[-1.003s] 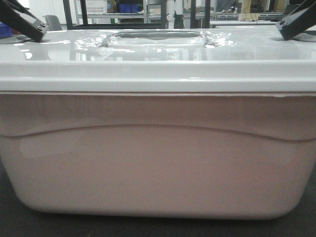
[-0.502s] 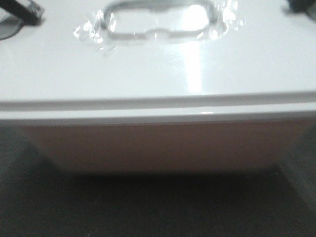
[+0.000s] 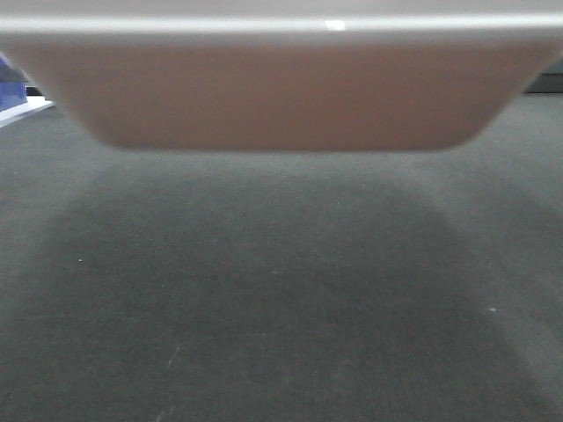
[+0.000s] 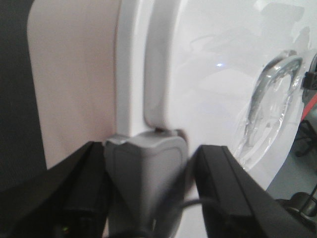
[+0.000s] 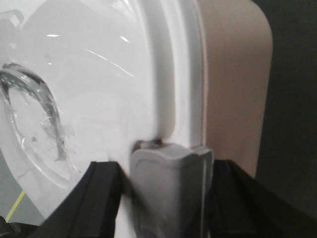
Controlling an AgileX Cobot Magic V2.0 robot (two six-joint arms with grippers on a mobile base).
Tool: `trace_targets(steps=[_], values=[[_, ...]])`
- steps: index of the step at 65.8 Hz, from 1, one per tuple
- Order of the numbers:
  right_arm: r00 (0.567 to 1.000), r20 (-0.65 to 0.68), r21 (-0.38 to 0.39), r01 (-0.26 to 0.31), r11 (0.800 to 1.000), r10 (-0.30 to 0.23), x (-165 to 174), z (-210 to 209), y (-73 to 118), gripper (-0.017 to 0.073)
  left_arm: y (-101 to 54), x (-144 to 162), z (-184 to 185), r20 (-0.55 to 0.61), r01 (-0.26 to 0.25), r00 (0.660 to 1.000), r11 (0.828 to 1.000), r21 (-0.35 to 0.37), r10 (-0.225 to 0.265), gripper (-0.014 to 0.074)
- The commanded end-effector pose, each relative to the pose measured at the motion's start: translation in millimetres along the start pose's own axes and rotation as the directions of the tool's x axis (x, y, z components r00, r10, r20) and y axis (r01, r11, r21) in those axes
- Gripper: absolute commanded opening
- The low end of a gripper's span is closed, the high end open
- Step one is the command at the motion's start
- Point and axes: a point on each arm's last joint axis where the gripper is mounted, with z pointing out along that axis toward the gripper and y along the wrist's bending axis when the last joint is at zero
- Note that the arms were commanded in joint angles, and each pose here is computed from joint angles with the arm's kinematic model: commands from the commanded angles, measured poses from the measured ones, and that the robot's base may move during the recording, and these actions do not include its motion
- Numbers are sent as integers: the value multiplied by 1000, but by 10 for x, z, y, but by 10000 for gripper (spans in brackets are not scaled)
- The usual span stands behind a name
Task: Grab white bin and place on right shelf
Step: 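Lift the pink bin off the table with both grippers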
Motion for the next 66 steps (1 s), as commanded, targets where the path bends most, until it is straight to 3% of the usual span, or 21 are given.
trace_targets(steps=[1, 14, 26, 48, 66], values=[[999, 30, -267, 30, 963, -23, -15, -176, 453, 412, -496, -67, -219, 58, -80, 996, 975, 210, 69, 218], [991, 108, -295, 113, 949, -85, 31, -308, 643, 412, -747, -72, -418, 137, -173, 979, 967, 186, 149, 218], [983, 156, -300, 143, 943, -99, 51, -379, 738, 412, -864, -47, -514, 182, -212, 966, 964, 163, 182, 218], [976, 191, -315, 158, 936, -101, 28, -425, 803, 412, -873, -21, -522, 165, -222, 967, 962, 156, 196, 218], [956, 241, -306, 241, 921, -170, -72, -560, 980, 412, -840, -50, -517, 186, -219, 963, 968, 121, 195, 218]])
